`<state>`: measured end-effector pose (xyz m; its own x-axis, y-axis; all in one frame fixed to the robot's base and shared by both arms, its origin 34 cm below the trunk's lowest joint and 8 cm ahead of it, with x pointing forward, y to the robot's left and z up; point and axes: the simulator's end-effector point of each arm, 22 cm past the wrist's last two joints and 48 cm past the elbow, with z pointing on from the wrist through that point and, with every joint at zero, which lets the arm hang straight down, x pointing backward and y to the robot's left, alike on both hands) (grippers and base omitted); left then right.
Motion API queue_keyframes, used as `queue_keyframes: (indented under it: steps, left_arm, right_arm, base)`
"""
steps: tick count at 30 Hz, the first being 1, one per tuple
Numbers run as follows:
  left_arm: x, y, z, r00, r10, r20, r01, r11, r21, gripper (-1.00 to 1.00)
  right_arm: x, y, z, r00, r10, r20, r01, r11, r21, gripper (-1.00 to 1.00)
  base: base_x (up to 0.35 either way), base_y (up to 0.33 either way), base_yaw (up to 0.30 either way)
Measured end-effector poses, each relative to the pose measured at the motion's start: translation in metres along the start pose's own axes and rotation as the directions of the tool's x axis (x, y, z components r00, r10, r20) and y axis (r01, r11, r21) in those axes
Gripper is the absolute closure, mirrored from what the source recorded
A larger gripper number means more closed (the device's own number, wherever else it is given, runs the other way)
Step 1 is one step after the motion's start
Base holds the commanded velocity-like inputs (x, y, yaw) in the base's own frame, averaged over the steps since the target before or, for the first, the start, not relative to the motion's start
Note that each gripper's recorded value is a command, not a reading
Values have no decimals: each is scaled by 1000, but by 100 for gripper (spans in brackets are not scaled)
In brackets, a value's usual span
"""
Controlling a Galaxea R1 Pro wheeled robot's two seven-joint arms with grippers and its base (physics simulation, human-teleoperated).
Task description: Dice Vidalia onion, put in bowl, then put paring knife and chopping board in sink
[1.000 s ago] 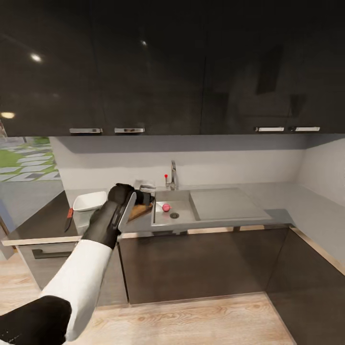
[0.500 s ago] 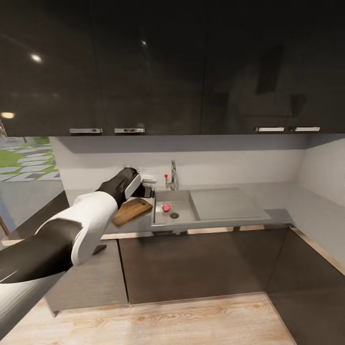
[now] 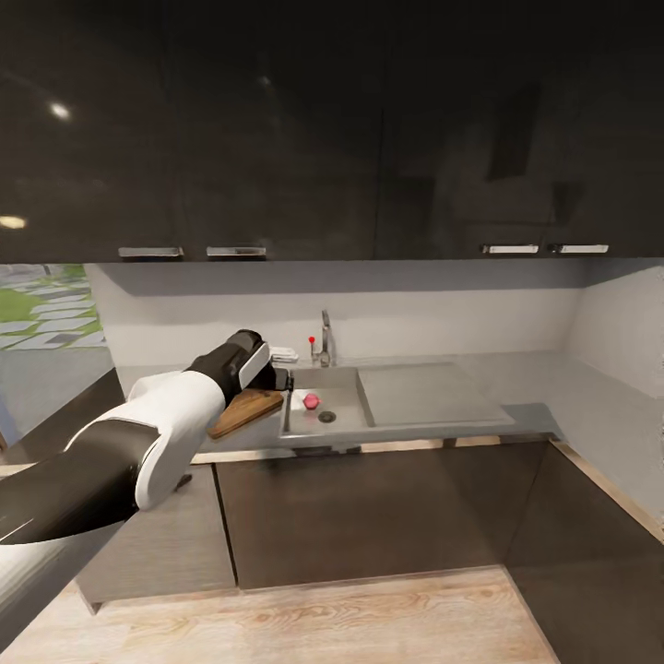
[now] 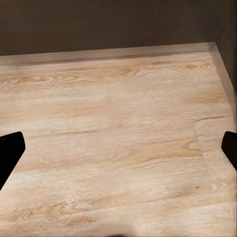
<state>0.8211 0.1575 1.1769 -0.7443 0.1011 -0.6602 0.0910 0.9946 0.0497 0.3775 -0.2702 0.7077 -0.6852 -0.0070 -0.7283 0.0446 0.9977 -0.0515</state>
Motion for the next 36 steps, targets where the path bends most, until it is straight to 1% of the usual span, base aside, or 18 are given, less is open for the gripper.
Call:
queue_keyframes:
  steps: [8, 11, 16, 28, 36]
  left_arm:
    - [0, 0, 0, 1000, -1, -1, 1, 1000, -1, -100]
    - [1, 1, 0, 1000, 0, -7, 0, 1000, -2, -100]
    - [5, 2, 0, 1000, 1, -22, -1, 1000, -4, -100]
    - [7, 5, 1, 1000, 0, -27, 0, 1000, -9, -100]
    - [7, 4, 1, 1000, 0, -27, 0, 1000, -7, -100]
  right_arm:
    - [0, -1, 0, 1000, 4, 0, -4, 1000, 2, -100]
    - [0, -1, 0, 1000, 4, 1, -4, 1000, 3, -100]
    - [0, -1, 0, 1000, 4, 1, -4, 1000, 3, -100]
    - [0, 0, 0, 1000, 4, 0, -4, 1000, 2, -100]
    - [0, -1, 0, 1000, 4, -1, -4, 1000, 2, -100]
  base:
    - [116, -304, 5]
    - [120, -315, 110]
    - [139, -314, 208]
    - [170, -299, 239]
    - [46, -65, 65]
